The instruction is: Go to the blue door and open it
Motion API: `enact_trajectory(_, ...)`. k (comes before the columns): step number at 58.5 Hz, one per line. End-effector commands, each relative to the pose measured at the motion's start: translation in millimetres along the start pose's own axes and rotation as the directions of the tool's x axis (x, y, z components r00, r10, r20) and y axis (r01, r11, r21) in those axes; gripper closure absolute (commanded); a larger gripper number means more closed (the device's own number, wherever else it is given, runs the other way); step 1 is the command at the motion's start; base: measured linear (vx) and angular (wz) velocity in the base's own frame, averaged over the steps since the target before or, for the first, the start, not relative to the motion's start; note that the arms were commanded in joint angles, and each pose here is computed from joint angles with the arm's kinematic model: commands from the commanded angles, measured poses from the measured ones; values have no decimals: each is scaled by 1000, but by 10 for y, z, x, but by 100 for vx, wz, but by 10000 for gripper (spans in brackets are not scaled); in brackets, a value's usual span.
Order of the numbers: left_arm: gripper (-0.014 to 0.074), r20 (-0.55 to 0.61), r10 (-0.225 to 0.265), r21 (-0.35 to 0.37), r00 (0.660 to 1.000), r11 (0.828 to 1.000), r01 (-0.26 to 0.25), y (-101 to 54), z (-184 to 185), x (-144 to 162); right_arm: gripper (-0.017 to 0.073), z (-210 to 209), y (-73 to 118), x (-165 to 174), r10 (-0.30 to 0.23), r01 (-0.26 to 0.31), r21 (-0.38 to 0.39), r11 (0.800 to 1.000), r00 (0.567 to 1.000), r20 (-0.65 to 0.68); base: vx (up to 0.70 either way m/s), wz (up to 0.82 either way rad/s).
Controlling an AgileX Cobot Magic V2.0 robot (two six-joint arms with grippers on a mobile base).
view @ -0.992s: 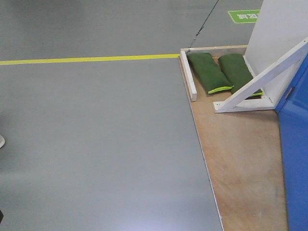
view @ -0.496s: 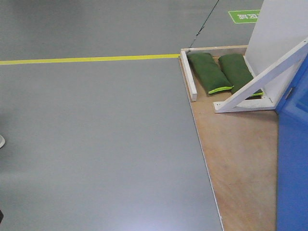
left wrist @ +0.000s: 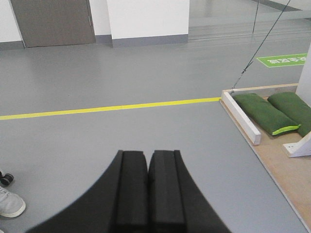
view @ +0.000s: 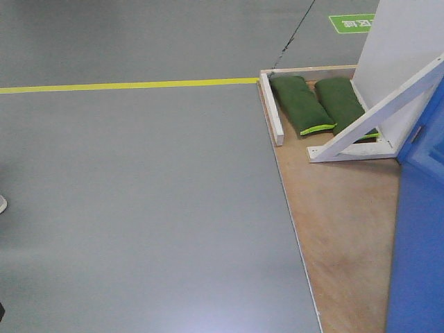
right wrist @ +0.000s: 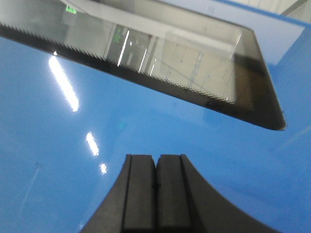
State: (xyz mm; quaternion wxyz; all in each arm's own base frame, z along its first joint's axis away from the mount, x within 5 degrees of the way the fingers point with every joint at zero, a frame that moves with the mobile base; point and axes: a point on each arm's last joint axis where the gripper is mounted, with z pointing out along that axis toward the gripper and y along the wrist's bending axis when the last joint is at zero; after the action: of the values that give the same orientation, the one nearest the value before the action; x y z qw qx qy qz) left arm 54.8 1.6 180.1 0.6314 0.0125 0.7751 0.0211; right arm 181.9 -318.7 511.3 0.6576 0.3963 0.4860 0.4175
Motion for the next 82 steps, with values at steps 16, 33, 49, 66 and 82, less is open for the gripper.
enact_trajectory(16, 521, 122, -10, 8, 992, 1000, 9, -1, -39, -162, 547, 182, 545, 571, -71, 17, -205, 979, 964, -258, 0, 0)
enact_trajectory(33, 521, 122, -10, 8, 992, 1000, 9, -1, -39, -162, 547, 383, 576, 807, -60, -23, -234, 972, 938, -342, 0, 0)
enact_trajectory(49, 521, 122, -10, 8, 992, 1000, 9, -1, -39, -162, 547, 506, 789, 1169, -86, -46, -287, 957, 898, -432, 0, 0)
enact_trajectory(66, 521, 122, -10, 8, 992, 1000, 9, -1, -39, -162, 547, 617, 966, 1546, -105, -92, -333, 938, 843, -528, 0, 0)
enact_trajectory(82, 521, 122, -10, 8, 992, 1000, 9, -1, -39, -162, 547, 694, 1045, 1807, -117, -121, -347, 930, 797, -592, 0, 0)
